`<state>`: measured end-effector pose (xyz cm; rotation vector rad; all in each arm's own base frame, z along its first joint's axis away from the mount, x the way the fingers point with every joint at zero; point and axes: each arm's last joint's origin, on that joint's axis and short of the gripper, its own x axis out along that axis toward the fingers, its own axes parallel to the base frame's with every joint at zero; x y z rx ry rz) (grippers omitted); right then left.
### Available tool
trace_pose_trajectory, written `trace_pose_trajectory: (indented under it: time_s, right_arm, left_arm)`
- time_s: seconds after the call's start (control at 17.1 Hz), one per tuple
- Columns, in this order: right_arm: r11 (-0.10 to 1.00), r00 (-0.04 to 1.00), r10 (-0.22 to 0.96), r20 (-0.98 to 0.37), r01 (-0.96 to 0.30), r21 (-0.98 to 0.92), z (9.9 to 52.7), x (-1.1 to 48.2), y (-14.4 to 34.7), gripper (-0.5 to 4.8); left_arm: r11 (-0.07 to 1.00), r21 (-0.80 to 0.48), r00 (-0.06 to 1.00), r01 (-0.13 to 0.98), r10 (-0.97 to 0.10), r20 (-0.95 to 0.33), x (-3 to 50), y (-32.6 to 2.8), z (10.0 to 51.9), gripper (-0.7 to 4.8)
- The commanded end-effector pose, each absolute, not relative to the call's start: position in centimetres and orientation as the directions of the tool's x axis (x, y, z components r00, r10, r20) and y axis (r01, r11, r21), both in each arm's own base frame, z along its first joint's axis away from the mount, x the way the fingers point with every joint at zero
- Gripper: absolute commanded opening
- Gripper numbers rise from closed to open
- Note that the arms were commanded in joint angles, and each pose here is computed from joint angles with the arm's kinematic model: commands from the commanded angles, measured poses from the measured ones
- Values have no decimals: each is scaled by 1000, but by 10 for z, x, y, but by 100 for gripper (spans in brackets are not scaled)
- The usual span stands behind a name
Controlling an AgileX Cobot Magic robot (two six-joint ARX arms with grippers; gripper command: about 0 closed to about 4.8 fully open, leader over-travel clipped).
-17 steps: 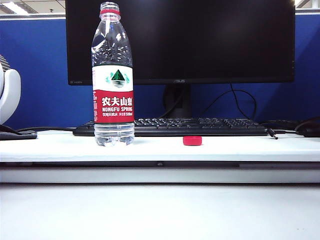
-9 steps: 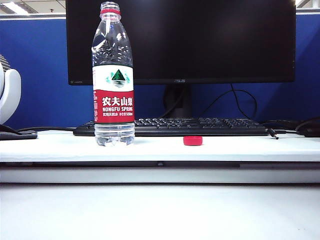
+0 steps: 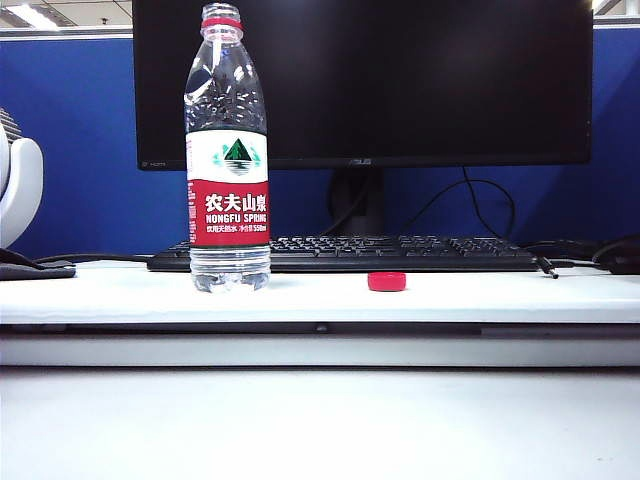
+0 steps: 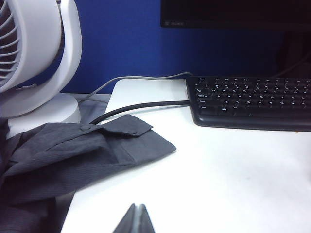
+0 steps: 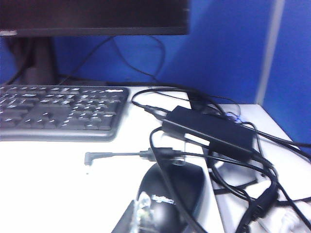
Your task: Unscrew the cap from the plastic bottle on the table.
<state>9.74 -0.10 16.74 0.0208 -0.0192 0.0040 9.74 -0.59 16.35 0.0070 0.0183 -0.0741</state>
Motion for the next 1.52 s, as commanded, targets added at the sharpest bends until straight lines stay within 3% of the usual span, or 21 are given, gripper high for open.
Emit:
trace_pose_trajectory:
  time_s: [0.06, 0.58, 1.52]
  right_arm:
    - [1000, 999, 16, 38, -17, 14, 167, 98, 0, -6]
    - [998, 997, 57, 46, -58, 26, 168, 98, 4, -6]
    - [999, 999, 30, 32, -31, 34, 167, 98, 3, -6]
  left_arm:
    - [997, 7, 997, 76, -76, -9, 97, -6, 165, -5]
    - [997, 7, 997, 76, -76, -9, 97, -6, 165, -5]
    - [997, 7, 997, 76, -76, -9, 97, -6, 165, -5]
